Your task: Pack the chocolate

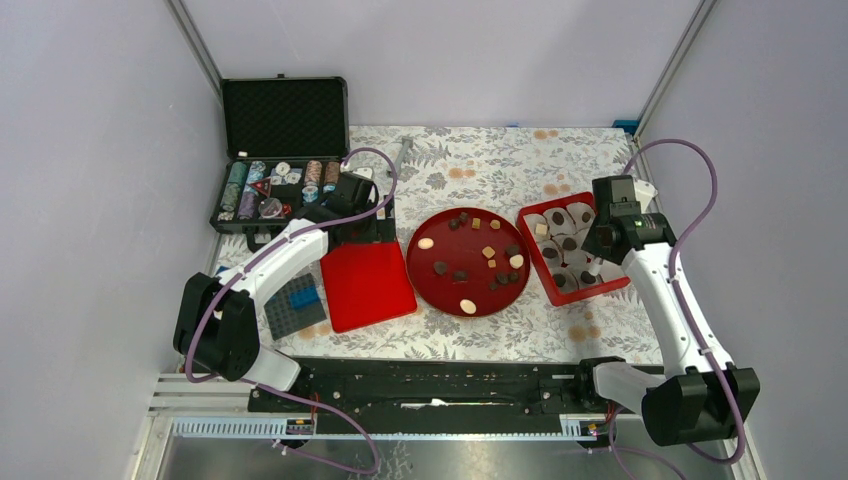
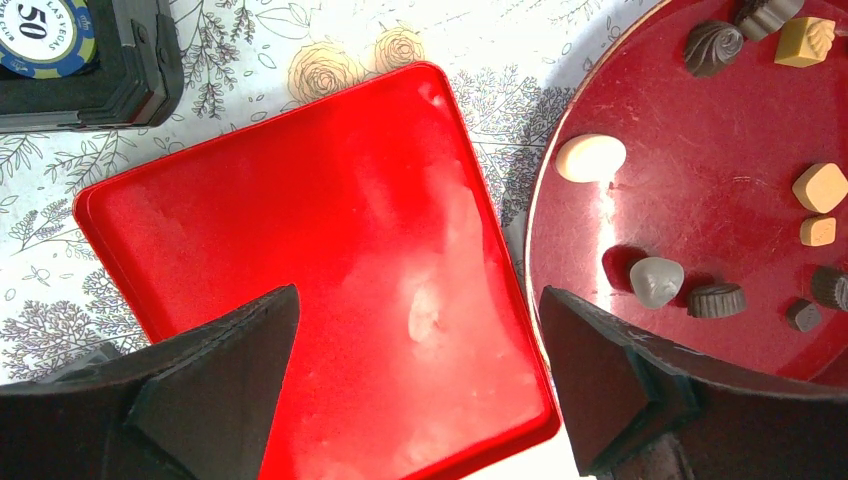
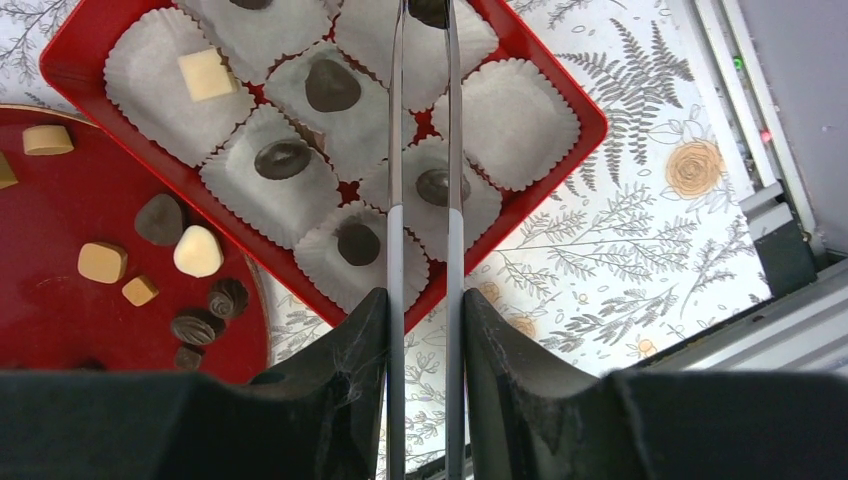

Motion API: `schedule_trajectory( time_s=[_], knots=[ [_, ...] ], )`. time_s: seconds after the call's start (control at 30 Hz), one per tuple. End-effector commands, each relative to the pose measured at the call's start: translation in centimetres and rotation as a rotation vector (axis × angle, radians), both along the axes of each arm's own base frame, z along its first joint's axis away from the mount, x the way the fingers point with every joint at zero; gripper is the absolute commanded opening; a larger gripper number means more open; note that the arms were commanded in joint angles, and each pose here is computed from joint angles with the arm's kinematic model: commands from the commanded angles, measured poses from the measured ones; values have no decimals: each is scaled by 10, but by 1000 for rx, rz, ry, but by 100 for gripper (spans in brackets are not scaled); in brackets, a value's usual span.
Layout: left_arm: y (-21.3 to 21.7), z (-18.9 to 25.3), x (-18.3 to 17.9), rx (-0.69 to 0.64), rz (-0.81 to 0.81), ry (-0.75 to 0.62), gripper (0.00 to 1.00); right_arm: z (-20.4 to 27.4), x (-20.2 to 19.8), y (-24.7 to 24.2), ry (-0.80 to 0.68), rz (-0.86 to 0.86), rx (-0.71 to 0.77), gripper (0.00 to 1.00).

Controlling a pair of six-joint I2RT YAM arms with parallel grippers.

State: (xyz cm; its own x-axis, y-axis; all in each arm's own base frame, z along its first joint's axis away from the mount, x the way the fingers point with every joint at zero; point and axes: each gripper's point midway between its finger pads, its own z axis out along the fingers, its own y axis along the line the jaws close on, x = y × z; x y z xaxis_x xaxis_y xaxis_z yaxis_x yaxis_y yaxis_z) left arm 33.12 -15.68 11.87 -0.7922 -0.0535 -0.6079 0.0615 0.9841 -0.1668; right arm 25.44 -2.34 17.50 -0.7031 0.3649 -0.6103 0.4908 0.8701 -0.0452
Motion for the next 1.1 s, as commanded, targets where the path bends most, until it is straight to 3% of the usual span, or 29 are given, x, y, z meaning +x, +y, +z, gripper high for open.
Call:
schedule_trajectory(
  time_s=[0.0, 0.57, 1.07],
  knots=[
    [-2, 12, 7, -23, -9, -55, 99, -2, 14, 3, -47, 0, 25, 5],
    [-3, 9, 7, -20, -10, -48, 99, -17, 8, 2, -13, 2, 15, 29],
    [-2, 10, 7, -21, -9, -52, 99, -15, 9, 3, -19, 13, 19, 36]
  ],
)
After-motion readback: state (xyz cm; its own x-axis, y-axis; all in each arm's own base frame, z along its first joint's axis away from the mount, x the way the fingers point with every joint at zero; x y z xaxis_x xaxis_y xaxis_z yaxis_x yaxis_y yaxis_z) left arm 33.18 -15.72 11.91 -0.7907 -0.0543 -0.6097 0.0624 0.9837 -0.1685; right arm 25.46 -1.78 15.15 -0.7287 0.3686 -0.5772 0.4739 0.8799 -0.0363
